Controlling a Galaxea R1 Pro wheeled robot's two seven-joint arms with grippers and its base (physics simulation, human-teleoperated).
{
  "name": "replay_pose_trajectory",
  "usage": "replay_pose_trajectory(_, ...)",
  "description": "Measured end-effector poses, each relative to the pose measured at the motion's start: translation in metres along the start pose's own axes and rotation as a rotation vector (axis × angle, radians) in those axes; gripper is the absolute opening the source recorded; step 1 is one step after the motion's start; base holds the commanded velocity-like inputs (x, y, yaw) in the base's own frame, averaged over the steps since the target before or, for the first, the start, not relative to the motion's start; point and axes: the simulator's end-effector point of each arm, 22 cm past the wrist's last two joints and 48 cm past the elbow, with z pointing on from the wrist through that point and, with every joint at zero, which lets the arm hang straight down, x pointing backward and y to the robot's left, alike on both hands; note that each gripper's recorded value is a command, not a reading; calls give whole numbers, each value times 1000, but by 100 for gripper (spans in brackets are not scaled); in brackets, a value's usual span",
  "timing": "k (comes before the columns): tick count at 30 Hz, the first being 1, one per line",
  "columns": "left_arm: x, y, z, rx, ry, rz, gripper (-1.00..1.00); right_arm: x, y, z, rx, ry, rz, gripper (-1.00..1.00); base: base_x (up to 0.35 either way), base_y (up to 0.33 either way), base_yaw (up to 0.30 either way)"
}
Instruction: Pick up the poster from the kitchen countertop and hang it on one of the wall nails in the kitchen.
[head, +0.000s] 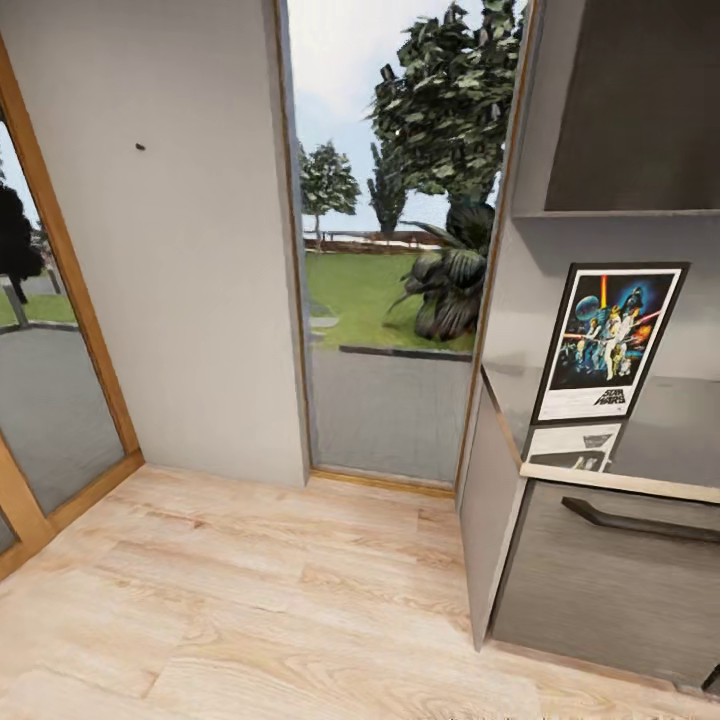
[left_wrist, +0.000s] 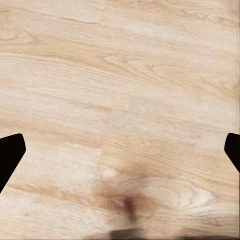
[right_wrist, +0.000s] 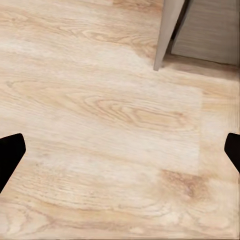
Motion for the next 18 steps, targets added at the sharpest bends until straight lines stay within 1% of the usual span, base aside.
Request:
replay_pose_trajectory(2, 0, 0, 0, 0, 0, 0, 100, 0, 0, 0, 0, 0, 0, 100, 0, 0, -274)
replay_pose_trajectory(5, 0, 0, 0, 0, 0, 0, 100, 3, 0, 0, -1, 7, 0, 100, 0, 0, -70)
replay_pose_trajectory(6, 0, 0, 0, 0, 1, 0, 100, 14, 1, -2, -3, 31, -2, 100, 0, 0, -19)
replay_pose_trajectory(8, 0, 0, 0, 1, 1, 0, 100, 26, 1, -5, -4, 55, -4, 100, 0, 0, -7)
replay_pose_trajectory(13, 0, 0, 0, 0, 1, 0, 100, 30, 0, -5, -1, 64, -1, 100, 0, 0, -4)
replay_pose_trajectory(18, 0, 0, 0, 1, 0, 0, 100, 31, 0, -5, 0, 65, 3, 100, 0, 0, -142)
